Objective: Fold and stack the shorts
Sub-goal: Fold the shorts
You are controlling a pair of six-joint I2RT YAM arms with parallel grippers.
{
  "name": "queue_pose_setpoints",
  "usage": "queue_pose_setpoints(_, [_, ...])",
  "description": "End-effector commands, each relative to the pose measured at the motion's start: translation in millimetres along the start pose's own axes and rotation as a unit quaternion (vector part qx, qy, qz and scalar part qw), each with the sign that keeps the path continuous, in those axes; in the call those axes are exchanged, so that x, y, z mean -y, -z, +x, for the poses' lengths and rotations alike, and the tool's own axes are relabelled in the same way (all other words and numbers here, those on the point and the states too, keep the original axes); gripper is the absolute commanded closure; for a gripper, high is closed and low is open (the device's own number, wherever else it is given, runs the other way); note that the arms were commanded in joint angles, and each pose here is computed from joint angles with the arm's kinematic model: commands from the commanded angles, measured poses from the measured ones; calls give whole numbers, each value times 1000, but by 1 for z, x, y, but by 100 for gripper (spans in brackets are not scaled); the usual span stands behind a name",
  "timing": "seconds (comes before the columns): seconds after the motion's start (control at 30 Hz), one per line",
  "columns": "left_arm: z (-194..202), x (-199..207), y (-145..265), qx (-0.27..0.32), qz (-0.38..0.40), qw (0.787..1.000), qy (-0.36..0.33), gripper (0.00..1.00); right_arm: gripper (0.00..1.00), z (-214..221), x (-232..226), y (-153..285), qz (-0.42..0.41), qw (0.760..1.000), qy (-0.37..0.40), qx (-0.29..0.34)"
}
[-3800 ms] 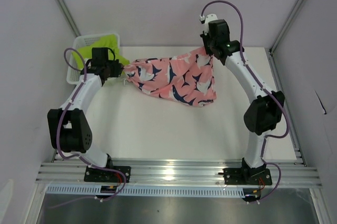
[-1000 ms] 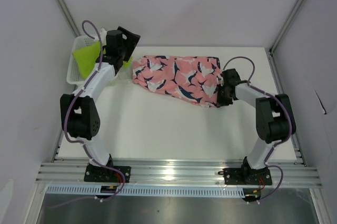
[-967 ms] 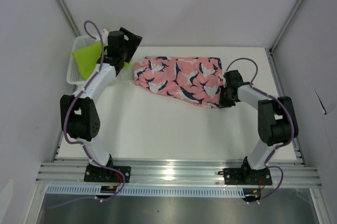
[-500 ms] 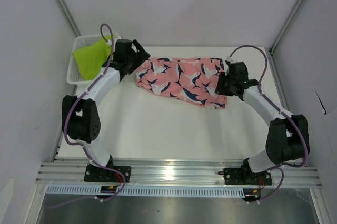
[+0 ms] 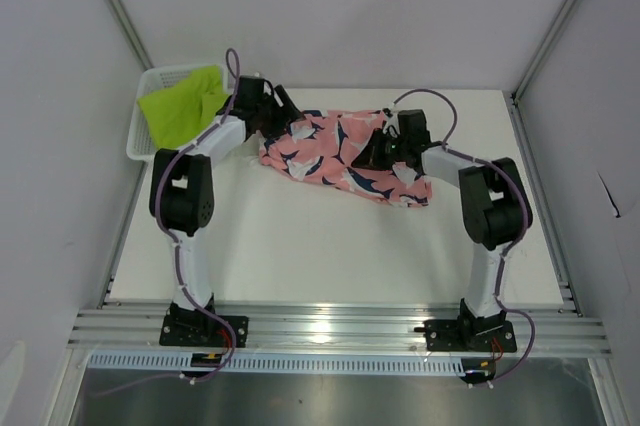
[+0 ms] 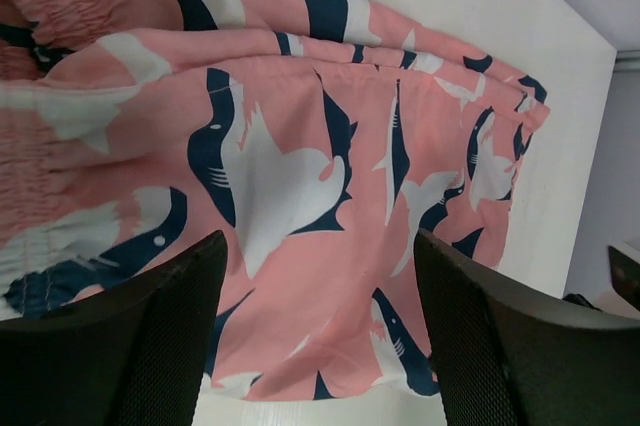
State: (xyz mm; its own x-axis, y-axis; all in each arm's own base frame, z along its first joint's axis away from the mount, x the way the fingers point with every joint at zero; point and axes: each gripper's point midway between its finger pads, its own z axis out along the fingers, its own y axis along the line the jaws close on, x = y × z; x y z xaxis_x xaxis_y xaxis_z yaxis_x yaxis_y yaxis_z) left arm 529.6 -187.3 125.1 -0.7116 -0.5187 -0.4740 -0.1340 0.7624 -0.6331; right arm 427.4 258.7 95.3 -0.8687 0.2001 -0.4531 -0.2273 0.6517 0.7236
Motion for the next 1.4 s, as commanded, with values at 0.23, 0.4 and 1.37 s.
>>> queue_pose_setpoints(0.23, [-3, -10, -48, -13, 22, 1000, 13, 31, 97, 44, 23, -33, -69, 990, -102, -62])
queue_pose_setpoints(0.4, [-2, -35, -64, -12, -2, 999, 30, 31, 99, 84, 47, -13, -24, 989, -116, -94])
queue_pose_setpoints(1.37, [-15, -3, 56, 34, -17, 995, -96, 1, 74, 30, 67, 69, 168, 986, 3, -13])
